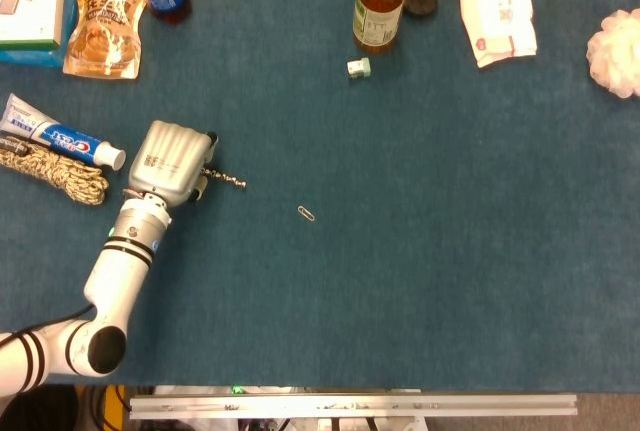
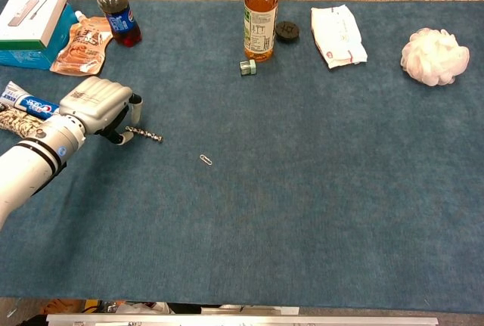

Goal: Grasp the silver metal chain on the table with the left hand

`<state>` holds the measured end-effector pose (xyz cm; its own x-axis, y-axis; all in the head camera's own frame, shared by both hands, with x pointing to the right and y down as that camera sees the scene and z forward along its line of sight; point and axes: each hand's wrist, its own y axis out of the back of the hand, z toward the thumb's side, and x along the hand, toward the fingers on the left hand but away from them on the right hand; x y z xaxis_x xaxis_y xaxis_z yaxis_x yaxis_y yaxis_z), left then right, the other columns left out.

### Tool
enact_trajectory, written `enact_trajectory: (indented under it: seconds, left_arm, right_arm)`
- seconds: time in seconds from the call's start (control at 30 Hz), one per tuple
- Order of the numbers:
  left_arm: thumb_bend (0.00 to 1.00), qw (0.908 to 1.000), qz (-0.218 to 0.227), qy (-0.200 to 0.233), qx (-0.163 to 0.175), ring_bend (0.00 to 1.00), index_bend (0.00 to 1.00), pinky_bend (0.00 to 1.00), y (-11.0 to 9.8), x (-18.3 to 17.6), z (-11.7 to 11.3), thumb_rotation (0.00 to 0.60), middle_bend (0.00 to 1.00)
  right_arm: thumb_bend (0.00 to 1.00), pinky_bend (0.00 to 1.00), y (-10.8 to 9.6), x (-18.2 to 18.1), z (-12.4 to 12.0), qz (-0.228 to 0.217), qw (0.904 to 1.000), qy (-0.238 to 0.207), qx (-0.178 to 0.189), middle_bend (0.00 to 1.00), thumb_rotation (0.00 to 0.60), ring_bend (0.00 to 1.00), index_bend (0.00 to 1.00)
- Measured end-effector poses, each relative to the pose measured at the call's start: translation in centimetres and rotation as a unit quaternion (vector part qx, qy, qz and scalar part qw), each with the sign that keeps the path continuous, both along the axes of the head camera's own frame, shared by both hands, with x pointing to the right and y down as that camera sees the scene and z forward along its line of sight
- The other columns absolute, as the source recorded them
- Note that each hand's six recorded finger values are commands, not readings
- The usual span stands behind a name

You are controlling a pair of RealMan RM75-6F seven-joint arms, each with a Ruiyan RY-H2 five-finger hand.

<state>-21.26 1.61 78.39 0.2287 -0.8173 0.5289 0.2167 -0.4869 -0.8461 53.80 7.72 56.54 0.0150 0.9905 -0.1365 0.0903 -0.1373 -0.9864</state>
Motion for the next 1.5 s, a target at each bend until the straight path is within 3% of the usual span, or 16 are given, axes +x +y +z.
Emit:
enact_trajectory:
  seconds: [1.03,1.5]
  left_arm:
    - [0.35,0.9996,0.008,-0.020,-0.019,0.73,0.53,0.65,0.35,0.47,0.77,0.600,0.74]
    - [0.37,1.0000,0.005,0.003,-0.007,0.74,0.59,0.65,0.33,0.72,0.03,0.600,0.77]
  right_arm:
    - [0.26,0.56,0.43,0.61,-0.27,0.008,1.0000,0.000,0.005,0.52,0.600,0.55,0.53]
    - [0.26,0.56,0.48,0.70,-0.33,0.008,0.9999,-0.003,0.008,0.52,0.600,0.55,0.53]
